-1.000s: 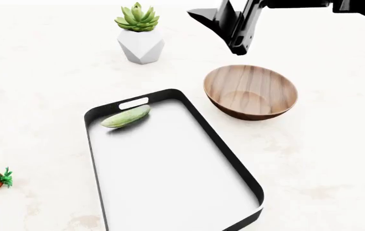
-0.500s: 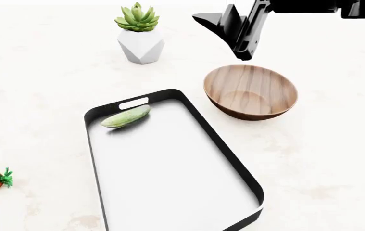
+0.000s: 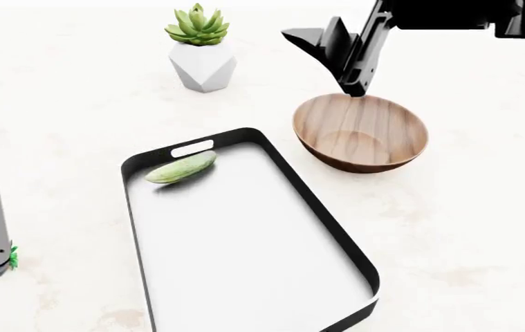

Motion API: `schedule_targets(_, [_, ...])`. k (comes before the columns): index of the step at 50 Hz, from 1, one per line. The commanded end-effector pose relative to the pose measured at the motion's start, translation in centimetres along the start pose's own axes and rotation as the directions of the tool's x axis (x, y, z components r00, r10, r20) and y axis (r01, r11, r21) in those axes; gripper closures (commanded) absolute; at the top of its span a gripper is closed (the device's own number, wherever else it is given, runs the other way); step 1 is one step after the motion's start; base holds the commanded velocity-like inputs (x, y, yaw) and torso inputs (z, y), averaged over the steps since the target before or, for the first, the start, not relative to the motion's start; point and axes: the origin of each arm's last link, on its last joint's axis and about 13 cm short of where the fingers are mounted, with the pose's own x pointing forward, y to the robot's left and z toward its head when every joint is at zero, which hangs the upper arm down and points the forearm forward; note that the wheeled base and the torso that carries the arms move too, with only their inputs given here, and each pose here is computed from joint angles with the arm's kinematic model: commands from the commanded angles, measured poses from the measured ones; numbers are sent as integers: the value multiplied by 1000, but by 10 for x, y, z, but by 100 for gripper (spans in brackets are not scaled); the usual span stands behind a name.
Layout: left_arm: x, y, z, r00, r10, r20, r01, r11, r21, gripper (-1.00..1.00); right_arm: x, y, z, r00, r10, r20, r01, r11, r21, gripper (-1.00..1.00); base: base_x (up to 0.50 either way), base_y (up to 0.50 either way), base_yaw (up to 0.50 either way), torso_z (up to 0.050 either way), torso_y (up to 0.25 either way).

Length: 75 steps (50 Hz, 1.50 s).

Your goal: Place the two vegetables and bowl onto the tray for setting up a vegetable dip station.

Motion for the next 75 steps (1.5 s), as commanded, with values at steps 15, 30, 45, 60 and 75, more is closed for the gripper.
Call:
schedule_targets(15, [21,15,0,998,29,-49,-31,998,-47,-100,-5,7,-5,1000,-11,-23,12,1000,24,-100,0,0,0,0,0])
schedule_targets(30, [36,19,3,998,17,-56,-20,999,-50,-100,-8,11,-3,999,-16,-41,17,999,27,-100,0,0,0,0,0])
schedule_targets(45, [52,20,-2,998,12,-61,-17,997,-72,-100,-12,17,0,998,-20,-60,22,999,32,-100,0,0,0,0,0])
schedule_targets(60, [69,20,-9,998,-20,-64,14,995,-102,-100,-17,16,10,997,-28,-77,30,999,14,-100,0,0,0,0,0])
schedule_targets(75, [86,22,-6,999,-32,-8,31,993,-112,100,-19,16,15,996,-28,-89,29,1000,8,-100,0,0,0,0,0])
